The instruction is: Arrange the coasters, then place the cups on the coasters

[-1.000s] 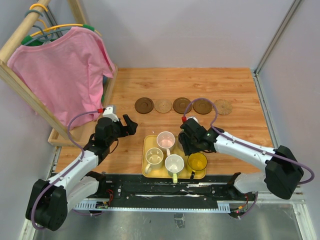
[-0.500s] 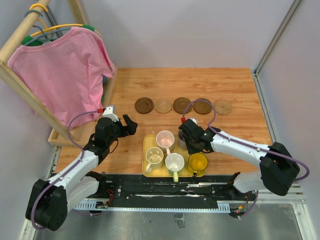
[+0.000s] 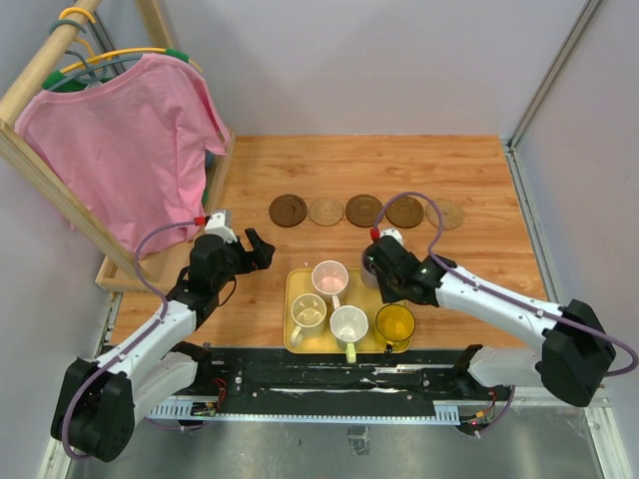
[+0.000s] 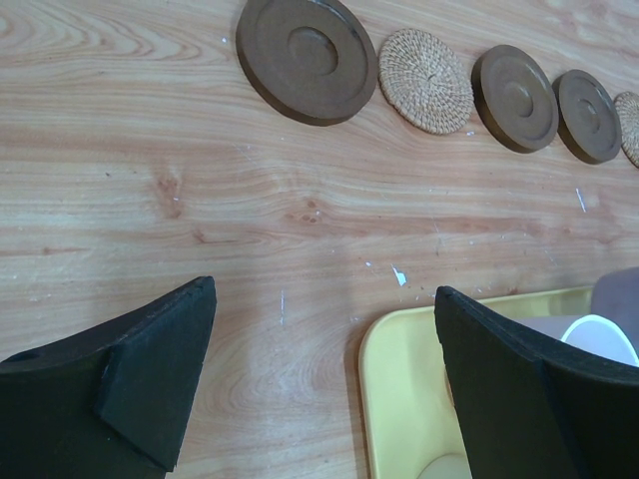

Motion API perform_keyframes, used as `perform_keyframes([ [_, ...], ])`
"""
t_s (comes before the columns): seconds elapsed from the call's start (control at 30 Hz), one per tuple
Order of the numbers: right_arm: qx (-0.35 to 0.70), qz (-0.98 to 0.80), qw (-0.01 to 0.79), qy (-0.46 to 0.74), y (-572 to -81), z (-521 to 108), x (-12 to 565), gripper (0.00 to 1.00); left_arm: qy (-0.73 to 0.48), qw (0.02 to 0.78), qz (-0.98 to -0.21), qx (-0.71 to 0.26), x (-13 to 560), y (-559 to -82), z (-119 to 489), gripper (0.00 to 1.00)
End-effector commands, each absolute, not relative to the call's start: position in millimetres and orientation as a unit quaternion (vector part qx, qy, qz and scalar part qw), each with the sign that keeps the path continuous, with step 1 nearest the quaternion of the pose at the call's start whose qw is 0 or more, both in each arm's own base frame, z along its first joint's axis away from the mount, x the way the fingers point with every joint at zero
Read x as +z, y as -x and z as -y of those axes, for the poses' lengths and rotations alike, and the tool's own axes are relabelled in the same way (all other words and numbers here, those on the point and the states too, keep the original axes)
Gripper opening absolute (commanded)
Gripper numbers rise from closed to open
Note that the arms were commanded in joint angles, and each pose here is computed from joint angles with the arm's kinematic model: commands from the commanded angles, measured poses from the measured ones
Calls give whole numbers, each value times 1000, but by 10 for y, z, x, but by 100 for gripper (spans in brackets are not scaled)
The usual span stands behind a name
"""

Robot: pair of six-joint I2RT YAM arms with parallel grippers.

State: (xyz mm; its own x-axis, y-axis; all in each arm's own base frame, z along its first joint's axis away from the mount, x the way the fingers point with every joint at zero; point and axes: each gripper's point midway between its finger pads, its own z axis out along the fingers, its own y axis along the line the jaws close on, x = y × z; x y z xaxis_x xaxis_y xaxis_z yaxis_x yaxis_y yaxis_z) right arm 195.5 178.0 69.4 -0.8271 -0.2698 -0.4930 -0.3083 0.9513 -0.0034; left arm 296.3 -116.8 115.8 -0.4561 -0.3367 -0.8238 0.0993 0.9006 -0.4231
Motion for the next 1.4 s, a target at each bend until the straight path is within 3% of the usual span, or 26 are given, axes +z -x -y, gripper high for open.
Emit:
perform_keyframes([
  [0.0,30,-928,346,136,-2196,-1739,1157,1,70,530,-816,-218,1255,-2985,1188,94],
  [0.3,-85,-889,438,105,-2715,-1332,1658,1,66,528,-815,-227,1247,-3019,1238,94],
  [0.63,-138,-879,456,8,-3563,-489,1727,1,56,531,-810,-243,1328,-3105,1328,94],
  [1.0,-118,-886,445,-43,-4106,84,1409,1,53,528,-813,-241,1309,-3143,1340,94],
  [1.37,-73,-902,424,-41,-4397,169,1203,1,51,519,-819,-239,1271,-3178,1365,94],
])
